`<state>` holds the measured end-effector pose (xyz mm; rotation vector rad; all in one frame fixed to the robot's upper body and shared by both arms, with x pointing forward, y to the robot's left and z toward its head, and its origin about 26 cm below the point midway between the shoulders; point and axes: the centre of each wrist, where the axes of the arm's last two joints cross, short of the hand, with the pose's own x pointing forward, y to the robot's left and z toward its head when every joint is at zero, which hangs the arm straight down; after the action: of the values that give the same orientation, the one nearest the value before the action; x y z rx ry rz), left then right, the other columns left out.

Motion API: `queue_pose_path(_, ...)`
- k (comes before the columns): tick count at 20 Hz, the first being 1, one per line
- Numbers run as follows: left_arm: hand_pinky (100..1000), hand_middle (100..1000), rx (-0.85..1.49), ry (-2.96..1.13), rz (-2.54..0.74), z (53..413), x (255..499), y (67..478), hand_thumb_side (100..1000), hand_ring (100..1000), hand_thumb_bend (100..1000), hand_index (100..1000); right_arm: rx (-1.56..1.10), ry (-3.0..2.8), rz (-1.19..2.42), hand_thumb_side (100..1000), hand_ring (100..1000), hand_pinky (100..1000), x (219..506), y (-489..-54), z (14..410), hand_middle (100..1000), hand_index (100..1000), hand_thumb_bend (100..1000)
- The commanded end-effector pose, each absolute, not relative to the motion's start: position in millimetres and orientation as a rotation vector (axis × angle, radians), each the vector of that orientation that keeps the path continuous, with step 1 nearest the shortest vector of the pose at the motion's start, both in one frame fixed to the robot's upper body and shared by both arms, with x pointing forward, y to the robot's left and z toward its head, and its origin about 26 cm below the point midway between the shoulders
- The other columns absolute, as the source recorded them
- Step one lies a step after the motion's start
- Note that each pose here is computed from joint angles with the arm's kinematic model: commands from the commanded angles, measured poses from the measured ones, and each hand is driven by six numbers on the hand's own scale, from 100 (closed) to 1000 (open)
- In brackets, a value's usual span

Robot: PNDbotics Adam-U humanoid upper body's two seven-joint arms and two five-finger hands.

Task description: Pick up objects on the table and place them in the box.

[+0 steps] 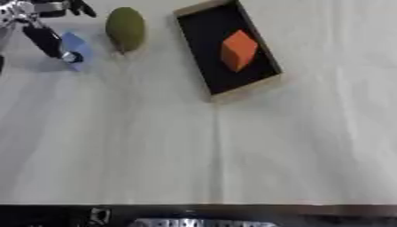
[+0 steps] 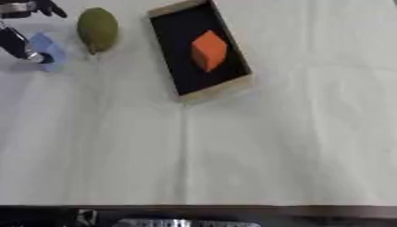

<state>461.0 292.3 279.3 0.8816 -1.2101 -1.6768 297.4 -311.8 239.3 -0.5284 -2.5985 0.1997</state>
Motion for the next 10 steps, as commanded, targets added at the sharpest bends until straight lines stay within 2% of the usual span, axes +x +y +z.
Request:
queue_pose_path(1, 937, 877, 0.932, -1.216, -1.672, 291, 463, 292, 100, 908, 496, 913, -0.529, -2.621, 0.204, 623, 801, 857, 295, -311, 247, 707, 887, 100)
queue_pose_path(6, 933, 869, 0.942, -1.242, -1.66, 291, 465, 291, 100, 900, 470, 910, -0.526, -2.617, 0.205, 623, 801, 857, 295, -310, 246, 705, 886, 100)
queue_pose_path(10, 932, 867, 0.961, -1.305, -1.638, 305, 459, 290, 100, 898, 448, 918, -0.528, -2.616, 0.207, 623, 801, 858, 295, -311, 246, 704, 886, 100)
